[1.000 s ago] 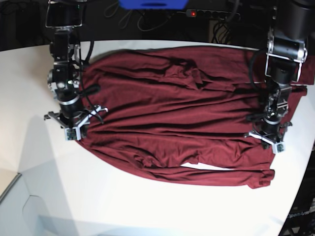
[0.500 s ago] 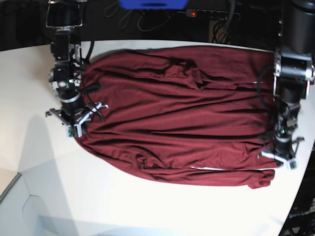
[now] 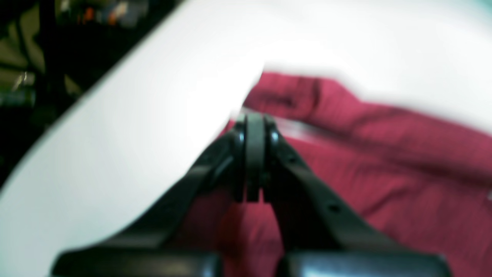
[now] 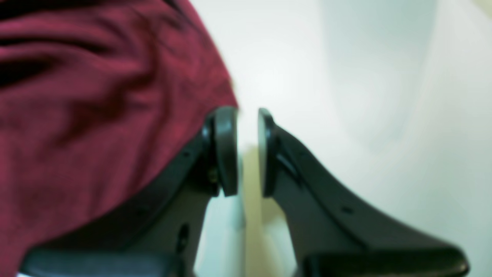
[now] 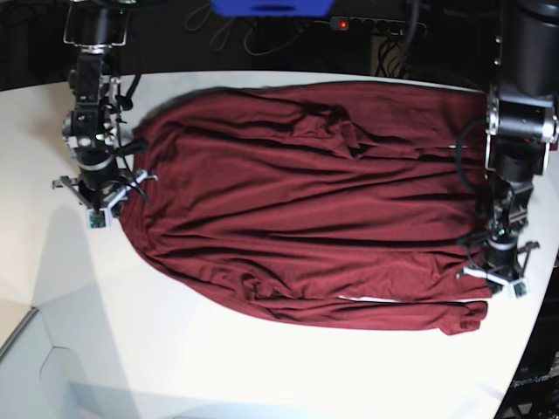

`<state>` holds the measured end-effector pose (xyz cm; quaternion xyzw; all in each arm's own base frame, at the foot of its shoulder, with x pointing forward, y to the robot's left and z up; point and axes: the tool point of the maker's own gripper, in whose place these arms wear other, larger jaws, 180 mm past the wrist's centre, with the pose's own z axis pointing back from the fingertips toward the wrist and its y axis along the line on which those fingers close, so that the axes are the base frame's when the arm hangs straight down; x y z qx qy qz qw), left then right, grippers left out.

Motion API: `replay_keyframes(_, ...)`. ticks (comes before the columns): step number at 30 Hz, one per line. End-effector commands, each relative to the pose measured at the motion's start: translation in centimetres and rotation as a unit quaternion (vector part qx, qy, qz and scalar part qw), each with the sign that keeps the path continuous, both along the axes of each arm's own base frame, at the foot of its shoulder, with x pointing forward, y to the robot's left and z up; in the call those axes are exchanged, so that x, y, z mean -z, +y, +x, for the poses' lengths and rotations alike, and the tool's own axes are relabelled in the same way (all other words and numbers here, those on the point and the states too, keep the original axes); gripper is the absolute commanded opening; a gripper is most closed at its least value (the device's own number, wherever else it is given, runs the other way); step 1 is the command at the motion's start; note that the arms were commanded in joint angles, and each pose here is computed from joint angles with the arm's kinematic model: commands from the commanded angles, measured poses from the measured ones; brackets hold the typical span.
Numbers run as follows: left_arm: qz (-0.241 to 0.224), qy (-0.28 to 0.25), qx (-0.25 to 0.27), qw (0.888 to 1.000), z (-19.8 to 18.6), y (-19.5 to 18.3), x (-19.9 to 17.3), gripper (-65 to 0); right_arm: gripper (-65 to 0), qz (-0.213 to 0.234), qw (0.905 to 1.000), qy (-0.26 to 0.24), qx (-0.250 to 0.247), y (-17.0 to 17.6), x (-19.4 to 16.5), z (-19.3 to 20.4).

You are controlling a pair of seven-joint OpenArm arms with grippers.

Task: Layout the t-shirt on the table in an organized manner, then fold the t-shirt properly
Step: 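Release the hem and move the left gripper toward the collar edge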

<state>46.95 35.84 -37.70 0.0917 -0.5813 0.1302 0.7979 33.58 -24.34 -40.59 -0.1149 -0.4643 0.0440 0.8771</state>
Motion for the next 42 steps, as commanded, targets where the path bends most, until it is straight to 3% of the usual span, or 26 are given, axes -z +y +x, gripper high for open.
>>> replay_keyframes(1,0.009,-0.043,-0.002,0.999,1.4,0.8,-3.1,-64.8,-56.9,-0.004,0.9993,-0.038,0.002,-0.4,-2.1,1.3)
replay_keyframes(6,0.003,-0.038,0.04,0.998,1.0,-1.9,-2.8,-64.8,-56.8,0.012,0.9958,-0.091,0.001,1.1,-5.5,3.4)
replay_keyframes(10,0.001,-0.021,0.087,0.996,-0.3,-4.6,-2.8,-64.9,-56.5,0.043,0.9921,-0.116,-0.02,4.9,-7.1,6.3)
replay_keyframes(14,-0.014,-0.005,0.128,0.992,-2.6,-7.8,-2.4,-64.9,-56.9,0.05,0.9906,-0.094,-0.086,10.1,-6.0,8.9)
replay_keyframes(19,-0.046,0.017,0.115,0.992,-6.8,-7.7,-1.9,-64.9,-56.9,0.045,0.9883,-0.042,-0.14,13.8,-2.8,10.4)
replay_keyframes(28,-0.079,0.088,0.031,0.992,-12.8,-3.0,3.4,-64.9,-56.9,0.047,0.9905,0.024,-0.127,12.8,0.7,13.5)
replay_keyframes(42,-0.111,0.151,0.018,0.982,-15.8,-3.9,7.6,-64.9,-56.9,0.03,0.9953,0.013,-0.091,8.0,-0.7,16.2)
